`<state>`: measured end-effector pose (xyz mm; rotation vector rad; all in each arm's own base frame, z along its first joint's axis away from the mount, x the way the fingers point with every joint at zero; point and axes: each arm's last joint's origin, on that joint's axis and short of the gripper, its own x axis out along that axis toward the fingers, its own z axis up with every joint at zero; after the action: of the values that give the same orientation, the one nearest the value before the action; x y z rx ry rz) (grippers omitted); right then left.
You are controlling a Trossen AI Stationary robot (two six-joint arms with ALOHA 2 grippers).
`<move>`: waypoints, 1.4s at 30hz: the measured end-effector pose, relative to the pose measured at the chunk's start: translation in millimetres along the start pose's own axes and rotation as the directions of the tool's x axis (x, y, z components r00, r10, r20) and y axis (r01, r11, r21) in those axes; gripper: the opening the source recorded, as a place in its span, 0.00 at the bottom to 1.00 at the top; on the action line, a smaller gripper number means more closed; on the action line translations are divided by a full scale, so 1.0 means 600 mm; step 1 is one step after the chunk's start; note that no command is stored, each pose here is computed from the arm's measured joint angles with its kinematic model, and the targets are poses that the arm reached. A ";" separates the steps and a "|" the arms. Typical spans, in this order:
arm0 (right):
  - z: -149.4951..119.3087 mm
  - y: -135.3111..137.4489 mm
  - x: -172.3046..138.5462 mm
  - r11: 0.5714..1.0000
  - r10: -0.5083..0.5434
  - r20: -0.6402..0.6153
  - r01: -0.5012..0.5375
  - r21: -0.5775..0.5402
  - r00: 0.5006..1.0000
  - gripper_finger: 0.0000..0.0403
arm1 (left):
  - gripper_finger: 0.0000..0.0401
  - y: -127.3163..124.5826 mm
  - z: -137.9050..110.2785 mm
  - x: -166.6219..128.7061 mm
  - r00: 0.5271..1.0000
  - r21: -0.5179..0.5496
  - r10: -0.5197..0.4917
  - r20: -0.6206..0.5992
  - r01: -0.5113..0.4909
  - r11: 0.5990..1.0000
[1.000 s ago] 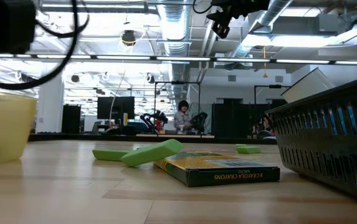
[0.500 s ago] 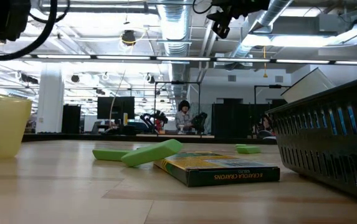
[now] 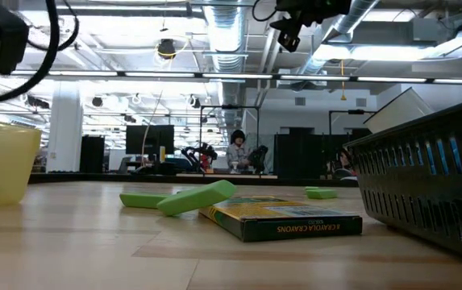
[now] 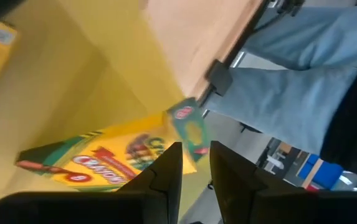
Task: Pick & Place School Supplies
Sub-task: Put the yellow crayon box into the yellow bin
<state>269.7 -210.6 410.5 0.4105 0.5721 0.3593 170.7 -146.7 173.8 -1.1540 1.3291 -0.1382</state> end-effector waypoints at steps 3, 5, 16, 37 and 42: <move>-0.001 -0.002 -0.003 1.000 -0.005 0.002 0.005 0.006 1.000 0.39 | 0.19 0.010 -0.002 0.007 1.000 0.002 0.016 -0.007 -0.016 1.000; -0.002 -0.003 -0.006 1.000 -0.007 0.001 0.007 0.015 1.000 0.39 | 0.19 0.022 -0.008 0.013 0.999 0.004 0.041 -0.022 -0.041 0.999; -0.003 -0.005 -0.007 1.000 -0.026 -0.005 0.026 0.010 1.000 0.39 | 0.19 0.083 -0.034 0.056 0.993 -0.077 0.056 -0.105 -0.064 0.995; 0.007 -0.027 -0.036 0.994 -0.097 0.080 0.101 -0.044 0.992 0.39 | 0.19 0.059 0.004 0.027 0.981 -0.224 -0.120 0.153 0.153 0.963; 0.010 -0.040 -0.058 0.992 -0.121 0.134 0.123 -0.009 0.984 0.39 | 0.19 0.046 0.033 -0.018 0.893 -0.190 -0.191 0.408 0.288 0.939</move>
<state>251.1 -248.2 419.4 0.3782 0.4609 0.2173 169.1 -115.3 157.8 -1.4721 0.8647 0.0762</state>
